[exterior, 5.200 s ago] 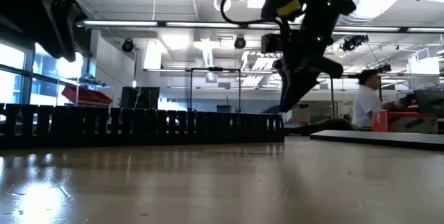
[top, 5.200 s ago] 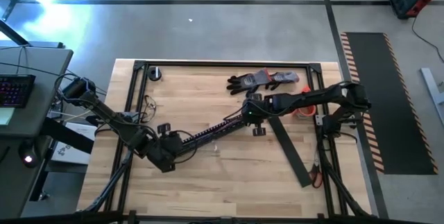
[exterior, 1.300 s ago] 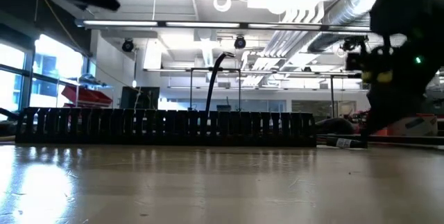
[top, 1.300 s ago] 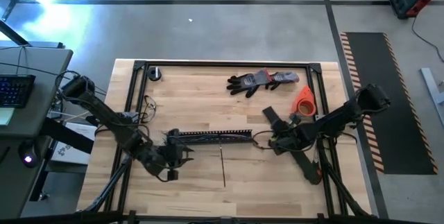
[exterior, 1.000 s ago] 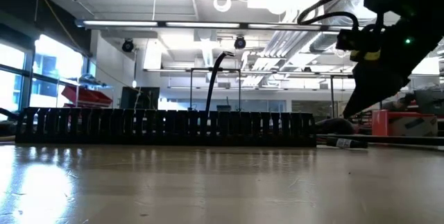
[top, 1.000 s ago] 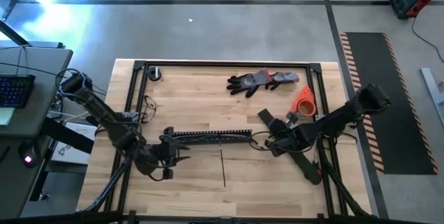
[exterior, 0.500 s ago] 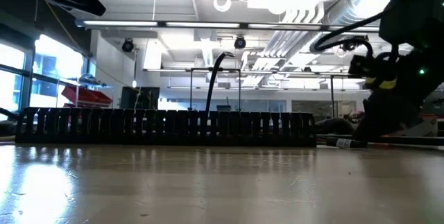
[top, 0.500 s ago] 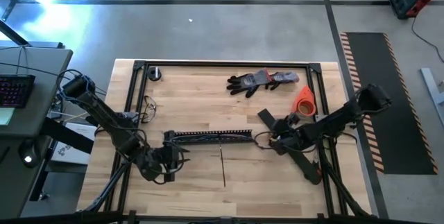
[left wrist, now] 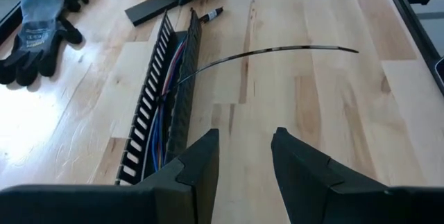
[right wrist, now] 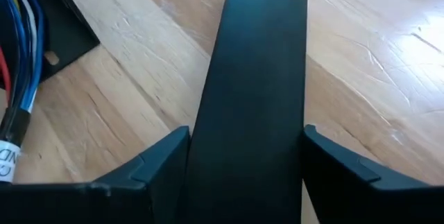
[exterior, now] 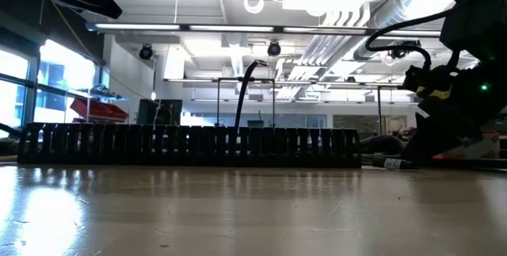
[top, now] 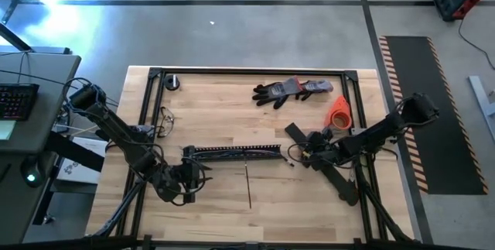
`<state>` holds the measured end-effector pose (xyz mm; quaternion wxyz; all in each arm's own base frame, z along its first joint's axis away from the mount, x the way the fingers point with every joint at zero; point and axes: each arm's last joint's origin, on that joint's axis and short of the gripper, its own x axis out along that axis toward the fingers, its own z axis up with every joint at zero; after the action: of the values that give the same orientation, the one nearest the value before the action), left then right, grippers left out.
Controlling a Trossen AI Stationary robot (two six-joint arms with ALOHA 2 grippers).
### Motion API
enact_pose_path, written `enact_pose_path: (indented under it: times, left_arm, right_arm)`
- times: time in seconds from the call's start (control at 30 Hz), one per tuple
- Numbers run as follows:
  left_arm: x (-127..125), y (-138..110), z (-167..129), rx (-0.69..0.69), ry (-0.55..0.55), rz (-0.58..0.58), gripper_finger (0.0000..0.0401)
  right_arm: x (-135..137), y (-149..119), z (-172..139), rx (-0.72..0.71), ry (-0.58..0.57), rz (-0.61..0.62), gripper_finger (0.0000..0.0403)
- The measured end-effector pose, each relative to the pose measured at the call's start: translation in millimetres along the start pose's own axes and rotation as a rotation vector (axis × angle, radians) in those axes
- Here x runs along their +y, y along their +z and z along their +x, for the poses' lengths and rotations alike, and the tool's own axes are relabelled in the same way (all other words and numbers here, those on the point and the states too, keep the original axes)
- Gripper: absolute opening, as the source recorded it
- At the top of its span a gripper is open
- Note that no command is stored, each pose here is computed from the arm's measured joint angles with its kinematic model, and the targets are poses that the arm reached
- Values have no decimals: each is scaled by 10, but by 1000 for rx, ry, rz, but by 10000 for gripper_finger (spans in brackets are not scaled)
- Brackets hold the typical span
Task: Ziptie cables
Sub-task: Close the black cable with the black cable duct cover
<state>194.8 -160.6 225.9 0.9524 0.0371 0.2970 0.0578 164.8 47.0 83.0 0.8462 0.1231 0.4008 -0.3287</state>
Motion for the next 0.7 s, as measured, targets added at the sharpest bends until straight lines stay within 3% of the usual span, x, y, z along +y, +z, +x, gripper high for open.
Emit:
enact_pose_path:
  times: [0.23,0.47,0.5,0.57,0.7]
  left_arm:
    - [-20,2,-14,-8,-11,-11,115]
    - [-9,11,-23,-19,4,-12,115]
    - [-7,11,-23,-20,6,-12,115]
    - [-4,11,-21,-19,8,-12,115]
    - [-3,12,-22,-19,7,-12,115]
  right_arm:
    - [69,58,-30,2,6,-36,219]
    - [270,325,-153,-30,97,-101,215]
    - [293,366,-168,-39,105,-117,200]
    - [314,414,-188,-43,106,-154,122]
    - [392,607,-235,-100,117,-156,69]
